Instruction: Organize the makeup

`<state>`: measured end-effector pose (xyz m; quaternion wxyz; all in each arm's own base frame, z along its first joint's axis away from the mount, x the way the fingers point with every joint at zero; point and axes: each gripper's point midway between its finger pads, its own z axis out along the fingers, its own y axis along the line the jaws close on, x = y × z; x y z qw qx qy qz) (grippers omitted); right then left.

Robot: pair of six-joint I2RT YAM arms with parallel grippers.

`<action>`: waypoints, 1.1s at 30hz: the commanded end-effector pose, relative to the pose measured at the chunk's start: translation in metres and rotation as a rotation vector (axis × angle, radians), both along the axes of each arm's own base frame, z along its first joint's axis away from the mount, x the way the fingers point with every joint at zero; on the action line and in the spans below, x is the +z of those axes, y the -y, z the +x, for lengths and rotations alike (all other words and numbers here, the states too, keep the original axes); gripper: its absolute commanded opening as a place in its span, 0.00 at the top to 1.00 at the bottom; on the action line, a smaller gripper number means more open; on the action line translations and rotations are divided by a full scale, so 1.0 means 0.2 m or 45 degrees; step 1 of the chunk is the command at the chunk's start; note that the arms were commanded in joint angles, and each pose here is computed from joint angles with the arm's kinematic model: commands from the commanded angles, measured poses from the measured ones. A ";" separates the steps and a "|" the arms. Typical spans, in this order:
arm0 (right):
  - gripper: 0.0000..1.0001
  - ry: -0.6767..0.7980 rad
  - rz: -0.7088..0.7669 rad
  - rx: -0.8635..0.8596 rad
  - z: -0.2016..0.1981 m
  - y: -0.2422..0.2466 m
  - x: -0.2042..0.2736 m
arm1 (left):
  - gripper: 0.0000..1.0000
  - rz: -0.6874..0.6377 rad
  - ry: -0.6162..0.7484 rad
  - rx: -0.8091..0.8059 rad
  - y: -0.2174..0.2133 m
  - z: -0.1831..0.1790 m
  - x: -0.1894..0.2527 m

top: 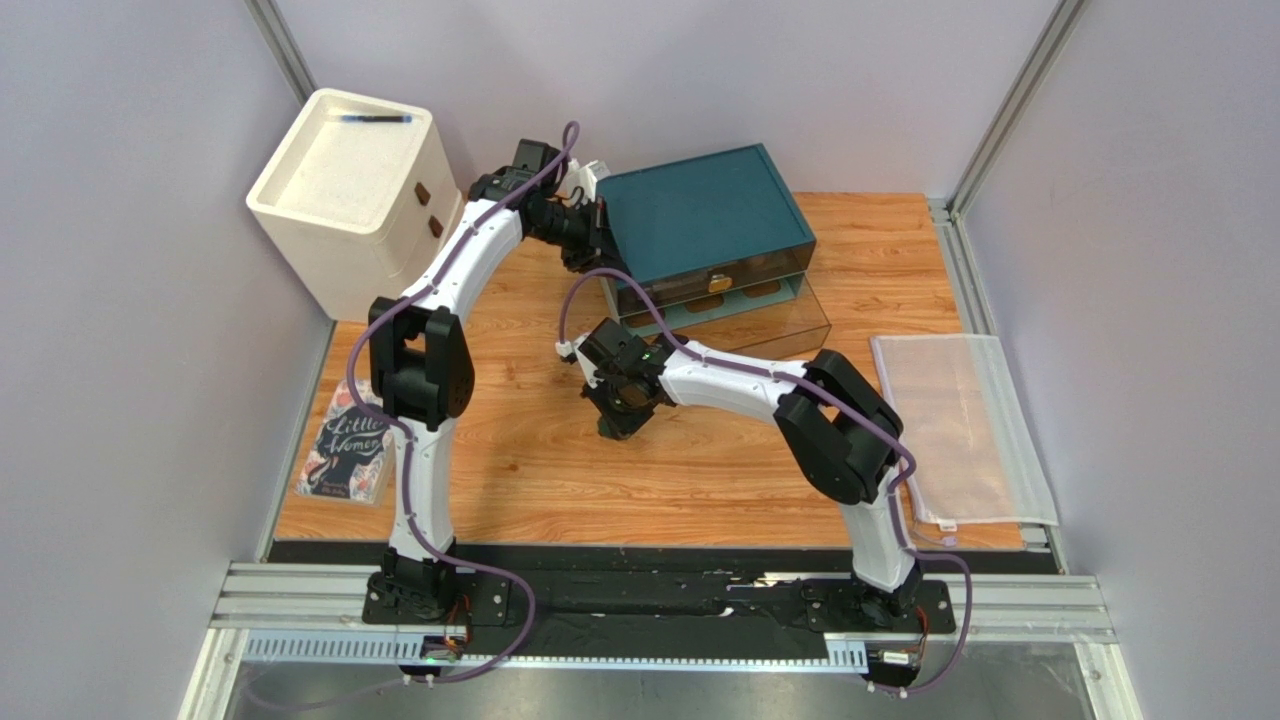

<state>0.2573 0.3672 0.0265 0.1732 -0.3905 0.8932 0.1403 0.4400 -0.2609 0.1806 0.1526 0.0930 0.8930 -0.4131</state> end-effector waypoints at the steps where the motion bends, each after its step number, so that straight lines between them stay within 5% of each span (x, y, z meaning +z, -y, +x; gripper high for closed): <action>1: 1.00 0.111 0.108 0.045 -0.02 0.00 0.26 | 0.91 0.174 -0.195 0.043 -0.12 -0.09 -0.22; 11: 1.00 0.422 0.211 -0.077 0.10 0.13 0.72 | 0.91 0.170 -0.203 0.036 -0.11 -0.08 -0.24; 23: 0.99 0.487 -0.024 -0.496 0.55 0.51 0.63 | 0.91 0.177 -0.204 0.027 -0.12 -0.08 -0.24; 26: 0.86 0.486 -0.083 -0.552 0.61 0.55 0.60 | 0.91 0.178 -0.206 0.027 -0.12 -0.08 -0.24; 27: 0.58 0.485 -0.105 -0.568 0.62 0.56 0.61 | 0.91 0.177 -0.206 0.029 -0.11 -0.08 -0.24; 29: 0.39 0.482 -0.151 -0.594 0.63 0.57 0.57 | 0.91 0.179 -0.206 0.028 -0.12 -0.08 -0.24; 33: 0.25 0.499 -0.125 -0.605 0.64 0.57 0.61 | 0.90 0.181 -0.204 0.030 -0.12 -0.08 -0.24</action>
